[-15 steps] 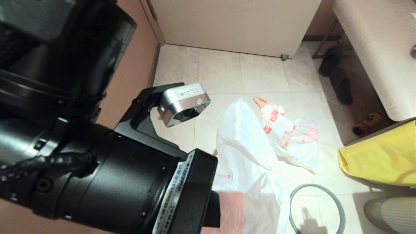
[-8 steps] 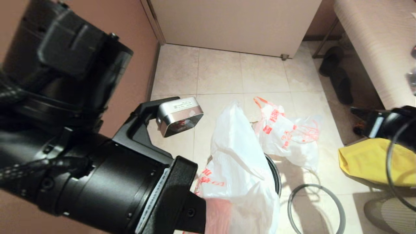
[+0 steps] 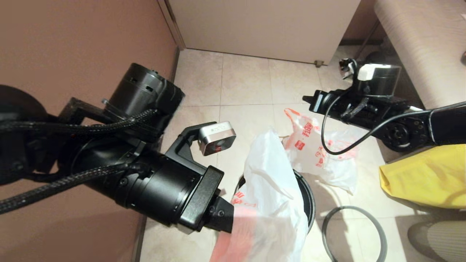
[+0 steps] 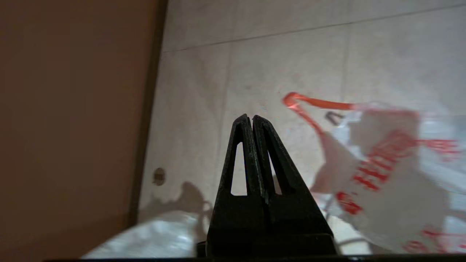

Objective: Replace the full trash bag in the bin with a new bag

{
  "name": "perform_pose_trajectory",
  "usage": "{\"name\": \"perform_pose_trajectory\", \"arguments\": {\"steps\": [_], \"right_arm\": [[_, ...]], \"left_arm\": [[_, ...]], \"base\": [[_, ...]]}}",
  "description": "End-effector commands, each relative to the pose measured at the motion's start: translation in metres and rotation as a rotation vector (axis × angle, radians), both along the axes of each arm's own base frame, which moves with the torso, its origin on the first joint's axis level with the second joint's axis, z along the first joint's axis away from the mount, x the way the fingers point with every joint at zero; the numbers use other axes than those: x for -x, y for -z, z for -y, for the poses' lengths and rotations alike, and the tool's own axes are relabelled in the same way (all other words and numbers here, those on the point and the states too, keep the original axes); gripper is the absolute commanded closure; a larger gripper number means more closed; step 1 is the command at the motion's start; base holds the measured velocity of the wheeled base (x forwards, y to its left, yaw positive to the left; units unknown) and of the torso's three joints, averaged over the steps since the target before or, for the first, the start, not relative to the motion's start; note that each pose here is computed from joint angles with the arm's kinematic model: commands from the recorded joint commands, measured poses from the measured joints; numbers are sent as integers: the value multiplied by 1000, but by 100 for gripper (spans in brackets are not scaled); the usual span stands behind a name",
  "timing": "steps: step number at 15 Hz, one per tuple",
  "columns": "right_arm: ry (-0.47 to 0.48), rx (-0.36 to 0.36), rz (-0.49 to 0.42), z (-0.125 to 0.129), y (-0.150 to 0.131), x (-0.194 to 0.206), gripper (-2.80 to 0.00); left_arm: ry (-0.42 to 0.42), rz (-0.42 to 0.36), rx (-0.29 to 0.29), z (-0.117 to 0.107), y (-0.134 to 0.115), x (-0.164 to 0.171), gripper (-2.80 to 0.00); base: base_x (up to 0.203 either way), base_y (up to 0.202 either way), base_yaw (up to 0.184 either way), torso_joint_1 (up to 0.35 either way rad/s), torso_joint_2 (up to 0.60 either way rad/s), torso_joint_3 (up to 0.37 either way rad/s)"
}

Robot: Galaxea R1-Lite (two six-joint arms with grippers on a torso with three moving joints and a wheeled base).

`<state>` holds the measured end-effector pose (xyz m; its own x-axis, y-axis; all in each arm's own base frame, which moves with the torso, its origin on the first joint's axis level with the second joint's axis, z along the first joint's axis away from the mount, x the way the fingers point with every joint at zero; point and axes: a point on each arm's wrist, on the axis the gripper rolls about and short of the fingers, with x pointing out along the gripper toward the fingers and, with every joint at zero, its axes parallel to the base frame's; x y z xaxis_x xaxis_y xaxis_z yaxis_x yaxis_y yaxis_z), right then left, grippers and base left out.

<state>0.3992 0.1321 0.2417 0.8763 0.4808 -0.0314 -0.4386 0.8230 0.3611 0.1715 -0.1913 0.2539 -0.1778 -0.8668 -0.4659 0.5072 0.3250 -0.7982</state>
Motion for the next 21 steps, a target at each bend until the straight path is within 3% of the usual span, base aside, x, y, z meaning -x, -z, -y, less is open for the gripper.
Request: {"name": "perform_pose_trajectory", "arguments": {"steps": [1,4,6,9,11,13,17,21], "right_arm": [[-44,-2,-77,-18,26,-30,0],[-109,-24,-170,-36,65,-76,0],[-156,-26,-235,-43,81,-78,0],[-223,-34,-317,-49,58,-33,0],[-270,-4,-422,-56,68,4,0],[-304,12,-468,-54,63,41,0],[-310,62,-626,-46,103,68,0],[-313,68,-676,-52,149,46,0]], "left_arm": [[-16,-45,-19,4,15,-21,0],[-41,-78,-8,3,45,-80,0],[-58,-79,-5,-2,52,-104,0],[-19,-44,7,-21,44,-83,0],[-9,-38,0,-26,51,-83,0],[-10,-11,12,-31,46,-80,0],[-22,-23,6,-27,61,-95,0],[-55,-7,15,-29,73,-114,0]], "base": [[0,0,0,0,0,0],[0,0,0,0,0,0],[0,0,0,0,0,0],[0,0,0,0,0,0],[0,0,0,0,0,0],[0,0,0,0,0,0],[0,0,0,0,0,0],[0,0,0,0,0,0]]}}
